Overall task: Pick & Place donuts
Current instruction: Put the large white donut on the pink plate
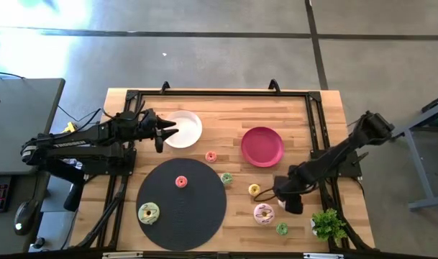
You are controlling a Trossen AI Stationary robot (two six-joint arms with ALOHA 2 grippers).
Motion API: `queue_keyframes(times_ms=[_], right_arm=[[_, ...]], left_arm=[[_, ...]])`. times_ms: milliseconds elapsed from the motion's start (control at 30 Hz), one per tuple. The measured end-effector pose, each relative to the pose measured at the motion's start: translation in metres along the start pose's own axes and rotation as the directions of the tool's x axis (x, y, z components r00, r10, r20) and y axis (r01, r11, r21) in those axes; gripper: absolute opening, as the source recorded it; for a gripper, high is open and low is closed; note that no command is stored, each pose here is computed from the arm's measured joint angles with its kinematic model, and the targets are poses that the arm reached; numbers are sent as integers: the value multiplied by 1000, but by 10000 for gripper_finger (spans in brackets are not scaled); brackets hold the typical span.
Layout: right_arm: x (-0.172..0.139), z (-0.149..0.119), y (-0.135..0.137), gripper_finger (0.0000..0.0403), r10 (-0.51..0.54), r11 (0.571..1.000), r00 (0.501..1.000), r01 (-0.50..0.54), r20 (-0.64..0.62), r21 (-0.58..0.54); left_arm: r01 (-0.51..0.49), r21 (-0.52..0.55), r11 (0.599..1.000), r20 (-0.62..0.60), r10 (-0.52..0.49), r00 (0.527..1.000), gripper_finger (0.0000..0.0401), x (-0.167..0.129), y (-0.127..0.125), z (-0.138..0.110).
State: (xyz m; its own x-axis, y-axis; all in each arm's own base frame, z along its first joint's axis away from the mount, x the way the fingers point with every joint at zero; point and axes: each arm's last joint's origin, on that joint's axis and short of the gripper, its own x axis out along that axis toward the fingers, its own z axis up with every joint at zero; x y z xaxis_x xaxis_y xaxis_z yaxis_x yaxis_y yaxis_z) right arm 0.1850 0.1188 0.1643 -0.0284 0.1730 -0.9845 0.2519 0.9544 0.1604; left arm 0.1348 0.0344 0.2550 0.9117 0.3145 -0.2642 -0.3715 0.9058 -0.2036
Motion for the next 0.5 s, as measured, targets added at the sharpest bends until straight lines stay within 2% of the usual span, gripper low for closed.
queue_keyframes(times_ms=[300, 400, 500], right_arm=[[18, -1, -9, 143, 27, 999, 999, -28, 38, 25], [17, 0, -10, 112, 35, 999, 999, -36, 26, 37], [13, 5, -10, 58, 60, 997, 998, -61, 18, 48]], left_arm=[[0, 0, 1000, 0, 0, 1000, 152, 0, 0, 0], [1, 0, 1000, 0, -1, 1000, 152, 0, 0, 0], [1, 5, 1000, 0, -1, 1000, 152, 0, 0, 0]])
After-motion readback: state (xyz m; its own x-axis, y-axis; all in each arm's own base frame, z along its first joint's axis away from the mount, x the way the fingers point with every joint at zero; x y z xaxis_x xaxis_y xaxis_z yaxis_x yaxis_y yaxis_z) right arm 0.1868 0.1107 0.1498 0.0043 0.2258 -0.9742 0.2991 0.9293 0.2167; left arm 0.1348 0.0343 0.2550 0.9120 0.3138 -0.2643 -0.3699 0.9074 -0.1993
